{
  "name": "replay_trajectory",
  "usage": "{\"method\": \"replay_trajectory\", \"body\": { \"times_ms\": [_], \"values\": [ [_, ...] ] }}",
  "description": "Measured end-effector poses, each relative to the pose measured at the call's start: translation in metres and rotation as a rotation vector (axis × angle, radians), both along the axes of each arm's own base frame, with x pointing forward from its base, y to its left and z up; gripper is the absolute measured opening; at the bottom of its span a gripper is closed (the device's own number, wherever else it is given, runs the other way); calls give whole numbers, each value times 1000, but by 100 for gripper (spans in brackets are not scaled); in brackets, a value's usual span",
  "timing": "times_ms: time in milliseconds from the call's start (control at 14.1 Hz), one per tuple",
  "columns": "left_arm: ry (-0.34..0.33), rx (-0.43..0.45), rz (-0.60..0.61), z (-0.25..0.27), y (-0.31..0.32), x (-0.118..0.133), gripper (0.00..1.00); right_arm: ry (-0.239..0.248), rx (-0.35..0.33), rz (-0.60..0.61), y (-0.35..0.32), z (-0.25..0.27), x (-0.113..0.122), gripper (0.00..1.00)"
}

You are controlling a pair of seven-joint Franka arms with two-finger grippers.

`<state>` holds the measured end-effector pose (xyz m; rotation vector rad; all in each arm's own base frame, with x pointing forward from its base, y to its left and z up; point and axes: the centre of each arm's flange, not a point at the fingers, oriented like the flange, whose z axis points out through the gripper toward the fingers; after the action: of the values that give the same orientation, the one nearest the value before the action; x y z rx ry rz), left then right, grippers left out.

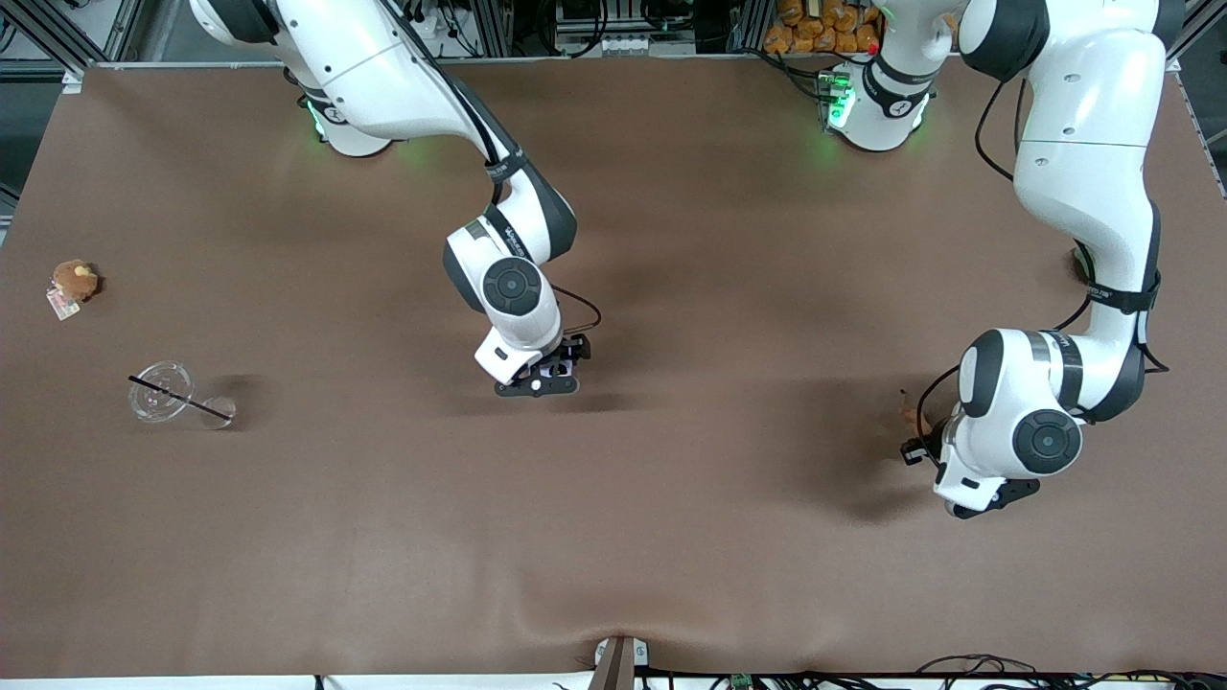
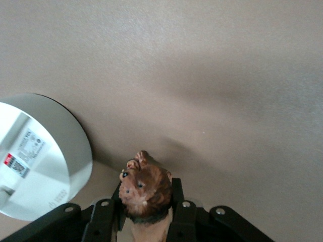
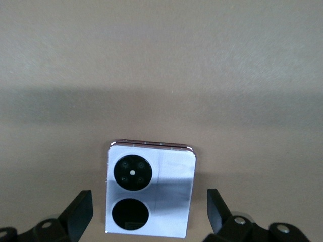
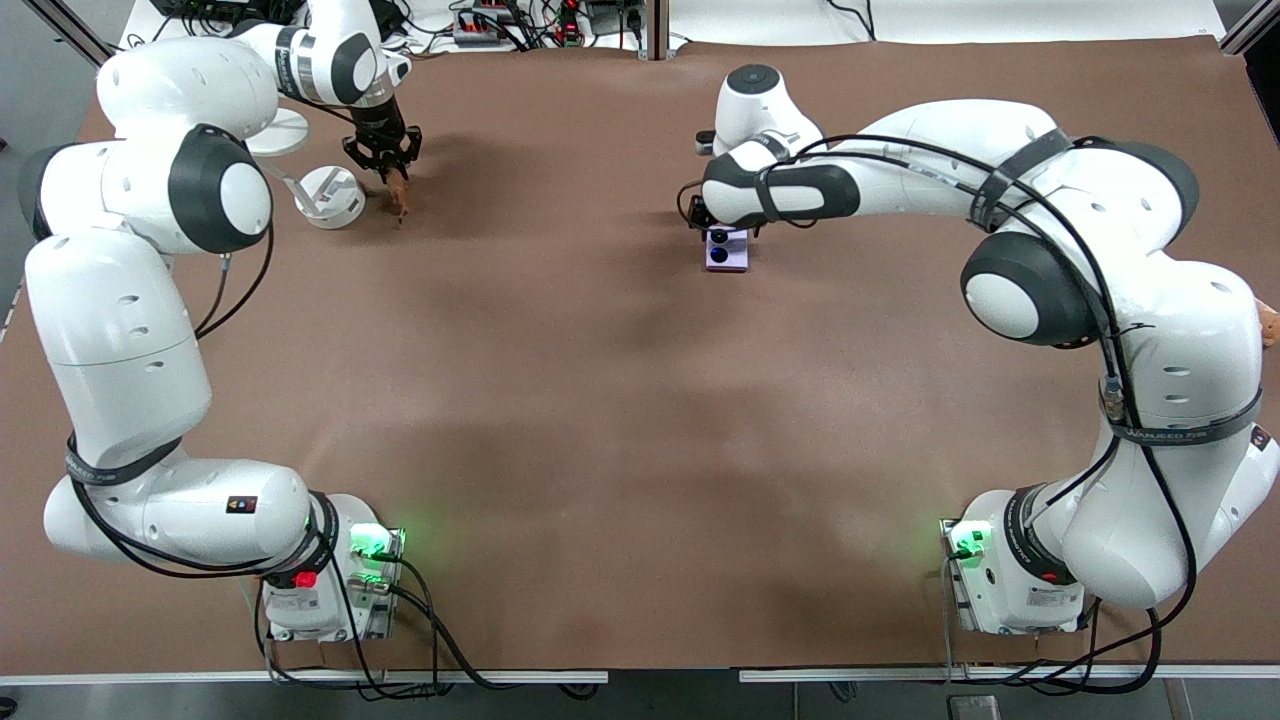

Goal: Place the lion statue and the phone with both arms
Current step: 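Lower the right gripper onto the silver phone and grasp it, then set the lion beside the white lamp while the right gripper carries the phone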

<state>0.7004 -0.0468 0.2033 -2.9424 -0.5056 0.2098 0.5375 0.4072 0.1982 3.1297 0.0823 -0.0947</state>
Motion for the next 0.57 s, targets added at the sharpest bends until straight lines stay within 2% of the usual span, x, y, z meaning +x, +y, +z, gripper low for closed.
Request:
{"method": "replay_trajectory", "body": {
  "times_ms": [425,496,567],
  "values": [
    [-1,5,-5,-2,1,0,37,4,-6,-2,-1,-17,-1,100],
    [-1,5,-4,-2,1,0,41,3,-6,-2,-1,-19,-1,100],
    [-2,5,-4,-2,1,0,52,4,-6,-4,-1,-21,-2,100]
  ]
}}
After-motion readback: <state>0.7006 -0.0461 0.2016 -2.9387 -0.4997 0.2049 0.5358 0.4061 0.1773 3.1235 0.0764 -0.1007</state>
